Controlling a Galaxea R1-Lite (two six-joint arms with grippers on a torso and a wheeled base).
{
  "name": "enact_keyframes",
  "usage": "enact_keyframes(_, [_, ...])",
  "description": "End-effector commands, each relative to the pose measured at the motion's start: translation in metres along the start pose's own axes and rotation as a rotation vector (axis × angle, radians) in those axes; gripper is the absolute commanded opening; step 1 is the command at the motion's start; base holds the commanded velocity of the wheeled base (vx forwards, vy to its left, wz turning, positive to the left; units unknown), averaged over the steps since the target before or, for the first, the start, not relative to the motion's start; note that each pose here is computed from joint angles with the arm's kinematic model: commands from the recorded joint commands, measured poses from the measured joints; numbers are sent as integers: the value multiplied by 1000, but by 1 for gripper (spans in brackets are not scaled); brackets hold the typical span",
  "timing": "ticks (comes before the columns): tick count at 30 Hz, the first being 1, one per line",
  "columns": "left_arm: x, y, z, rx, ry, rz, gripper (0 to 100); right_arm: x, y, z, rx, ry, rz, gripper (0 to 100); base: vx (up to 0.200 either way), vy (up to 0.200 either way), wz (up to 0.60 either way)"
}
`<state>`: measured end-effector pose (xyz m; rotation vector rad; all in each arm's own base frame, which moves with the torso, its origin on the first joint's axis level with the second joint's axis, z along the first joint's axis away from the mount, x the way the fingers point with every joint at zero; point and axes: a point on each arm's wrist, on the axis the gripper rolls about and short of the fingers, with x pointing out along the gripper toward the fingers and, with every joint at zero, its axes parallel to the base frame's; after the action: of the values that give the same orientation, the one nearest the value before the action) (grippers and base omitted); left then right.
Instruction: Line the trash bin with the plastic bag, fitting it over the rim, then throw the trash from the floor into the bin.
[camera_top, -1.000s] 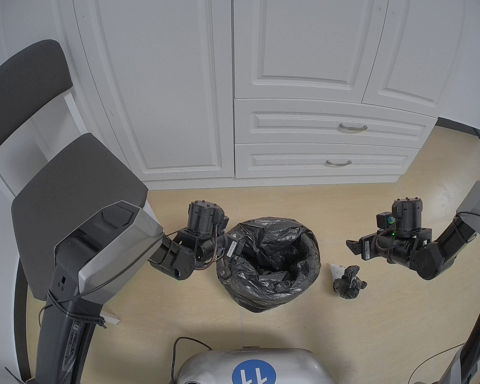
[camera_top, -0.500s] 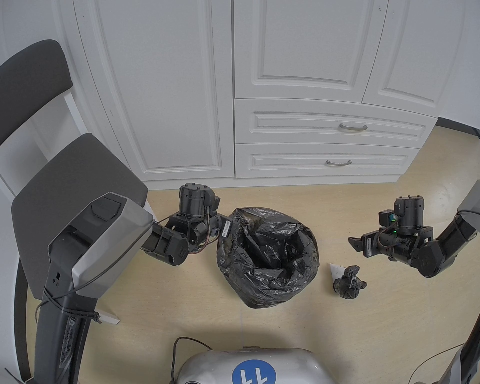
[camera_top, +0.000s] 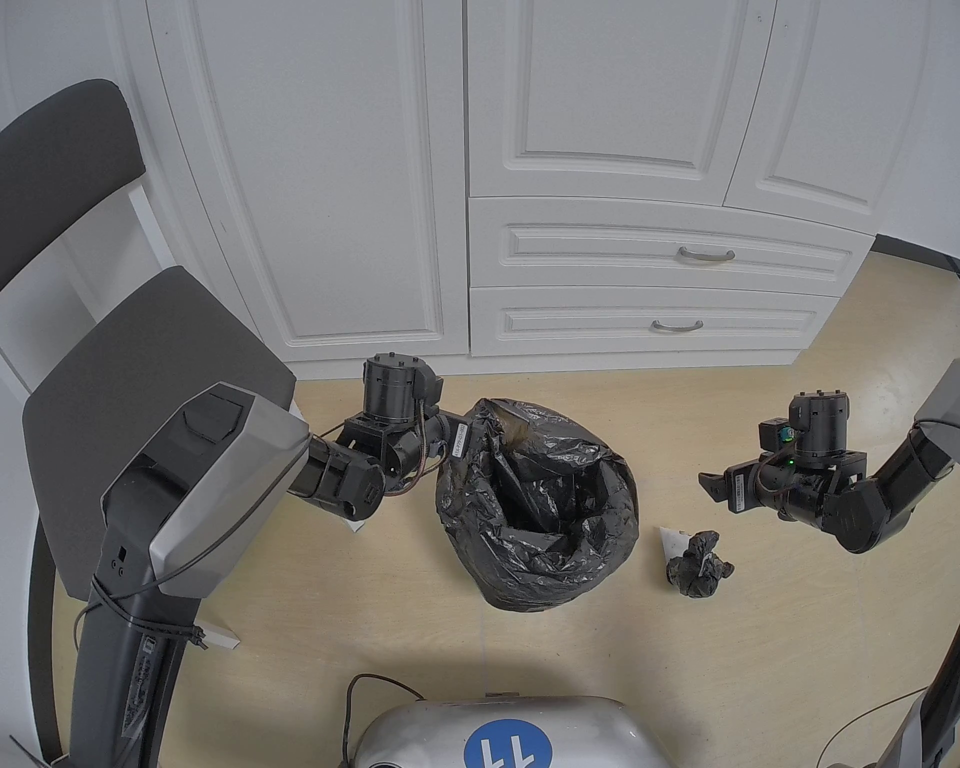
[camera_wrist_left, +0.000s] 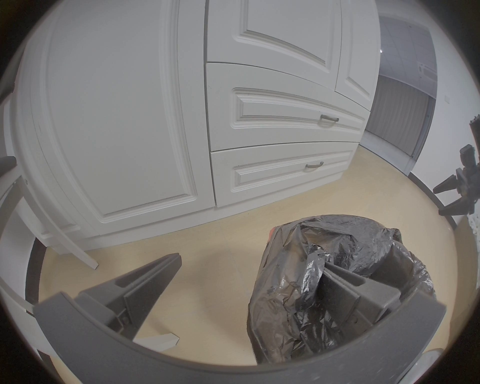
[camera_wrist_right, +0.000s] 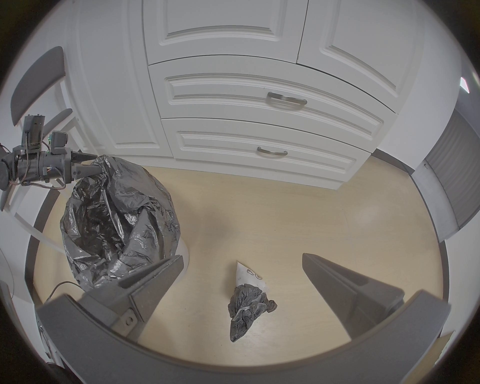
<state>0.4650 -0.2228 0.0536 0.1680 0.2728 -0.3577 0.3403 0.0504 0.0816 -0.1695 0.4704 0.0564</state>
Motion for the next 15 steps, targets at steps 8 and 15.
enact_keyframes(8, [17,-1,-14,-47,32,3,100,6,-1,-4,1,17,-5,100,0,0,0])
enact_keyframes(15, [19,-1,-20,-55,89,0,100,15,0,-7,4,16,-4,100,0,0,0])
